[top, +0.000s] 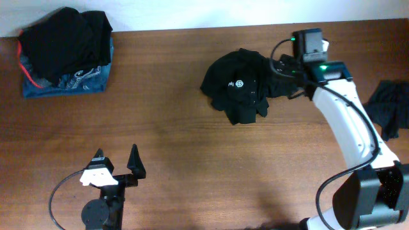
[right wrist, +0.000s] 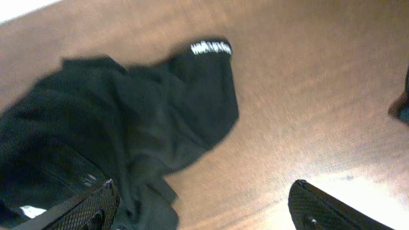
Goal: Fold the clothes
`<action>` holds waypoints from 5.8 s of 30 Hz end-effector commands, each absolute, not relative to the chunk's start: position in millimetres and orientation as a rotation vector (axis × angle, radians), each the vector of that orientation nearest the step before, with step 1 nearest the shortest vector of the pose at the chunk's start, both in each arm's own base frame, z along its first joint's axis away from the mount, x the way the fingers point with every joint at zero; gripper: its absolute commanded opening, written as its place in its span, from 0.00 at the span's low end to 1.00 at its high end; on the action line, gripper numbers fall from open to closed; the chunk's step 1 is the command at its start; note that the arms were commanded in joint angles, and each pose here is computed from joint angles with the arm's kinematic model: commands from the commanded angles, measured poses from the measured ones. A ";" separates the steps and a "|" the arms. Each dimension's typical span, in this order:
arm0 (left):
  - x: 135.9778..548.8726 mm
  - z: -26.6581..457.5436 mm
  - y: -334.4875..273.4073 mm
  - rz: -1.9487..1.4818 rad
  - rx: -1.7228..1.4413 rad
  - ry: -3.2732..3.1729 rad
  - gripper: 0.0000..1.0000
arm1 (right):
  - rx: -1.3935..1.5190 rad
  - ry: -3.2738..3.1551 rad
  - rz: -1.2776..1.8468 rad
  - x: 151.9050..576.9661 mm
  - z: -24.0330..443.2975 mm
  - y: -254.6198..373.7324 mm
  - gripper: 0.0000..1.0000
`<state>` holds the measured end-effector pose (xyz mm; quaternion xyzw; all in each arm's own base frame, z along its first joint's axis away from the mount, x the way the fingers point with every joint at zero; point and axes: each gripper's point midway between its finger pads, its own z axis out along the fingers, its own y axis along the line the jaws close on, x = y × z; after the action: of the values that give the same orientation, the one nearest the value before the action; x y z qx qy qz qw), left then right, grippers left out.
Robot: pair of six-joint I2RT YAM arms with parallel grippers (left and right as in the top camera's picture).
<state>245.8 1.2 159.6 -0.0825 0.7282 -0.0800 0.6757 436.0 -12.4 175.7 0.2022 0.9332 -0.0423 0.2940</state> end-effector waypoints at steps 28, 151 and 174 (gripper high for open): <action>245.9 157.1 2.8 -0.167 -0.184 1.640 0.99 | 0.291 2.736 0.502 432.3 17.5 58.9 0.91; 245.9 157.1 2.8 -0.167 -0.184 1.640 0.99 | 0.401 2.579 0.646 467.9 33.3 148.3 0.99; 245.9 157.1 2.8 -0.167 -0.184 1.640 0.99 | 0.412 2.498 0.399 458.9 96.9 103.9 0.08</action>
<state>245.9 1.2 159.6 -0.0825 0.7280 -0.0800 0.6758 448.8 132.3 40.6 0.1523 0.9457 0.1998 0.2062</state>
